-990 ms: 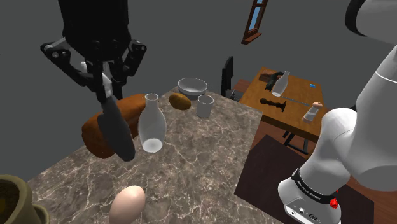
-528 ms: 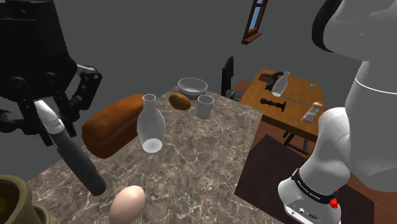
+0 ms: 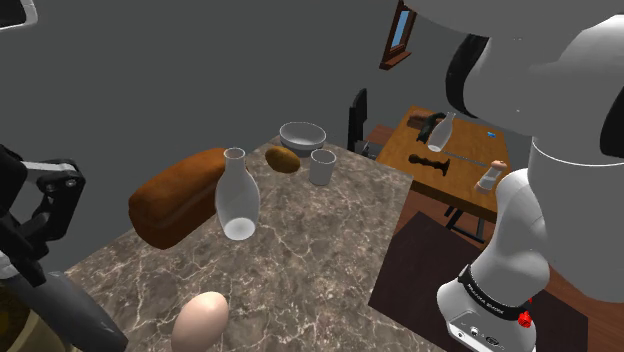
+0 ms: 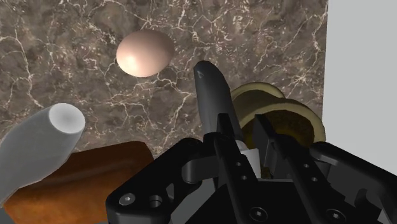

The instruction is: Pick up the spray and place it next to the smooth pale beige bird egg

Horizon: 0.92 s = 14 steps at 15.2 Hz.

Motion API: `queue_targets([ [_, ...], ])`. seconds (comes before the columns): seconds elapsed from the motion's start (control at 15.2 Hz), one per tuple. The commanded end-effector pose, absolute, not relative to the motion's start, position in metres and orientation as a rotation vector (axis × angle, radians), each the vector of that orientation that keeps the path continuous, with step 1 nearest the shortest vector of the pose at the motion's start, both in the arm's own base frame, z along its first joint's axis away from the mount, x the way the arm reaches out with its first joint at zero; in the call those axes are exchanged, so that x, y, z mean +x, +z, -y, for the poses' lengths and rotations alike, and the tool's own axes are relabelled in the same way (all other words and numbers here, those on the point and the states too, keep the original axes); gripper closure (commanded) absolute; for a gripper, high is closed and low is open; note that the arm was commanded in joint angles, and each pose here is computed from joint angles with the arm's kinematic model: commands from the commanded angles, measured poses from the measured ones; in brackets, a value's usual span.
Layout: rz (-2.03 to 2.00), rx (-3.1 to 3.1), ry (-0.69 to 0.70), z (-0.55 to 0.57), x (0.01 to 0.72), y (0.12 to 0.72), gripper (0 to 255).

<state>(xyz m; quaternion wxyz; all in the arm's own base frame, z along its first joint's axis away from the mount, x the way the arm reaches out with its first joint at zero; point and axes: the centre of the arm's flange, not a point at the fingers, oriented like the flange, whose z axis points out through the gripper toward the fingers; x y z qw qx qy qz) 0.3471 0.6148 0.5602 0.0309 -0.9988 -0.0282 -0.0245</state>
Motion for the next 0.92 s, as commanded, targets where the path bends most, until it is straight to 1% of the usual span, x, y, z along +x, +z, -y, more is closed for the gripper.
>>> queue_targets([
  [0.0, 0.087, -3.077, -0.077, -0.616, 0.347, 0.548, 255],
  [0.86, 0.087, -3.077, -0.077, -0.616, 0.347, 0.48, 255],
])
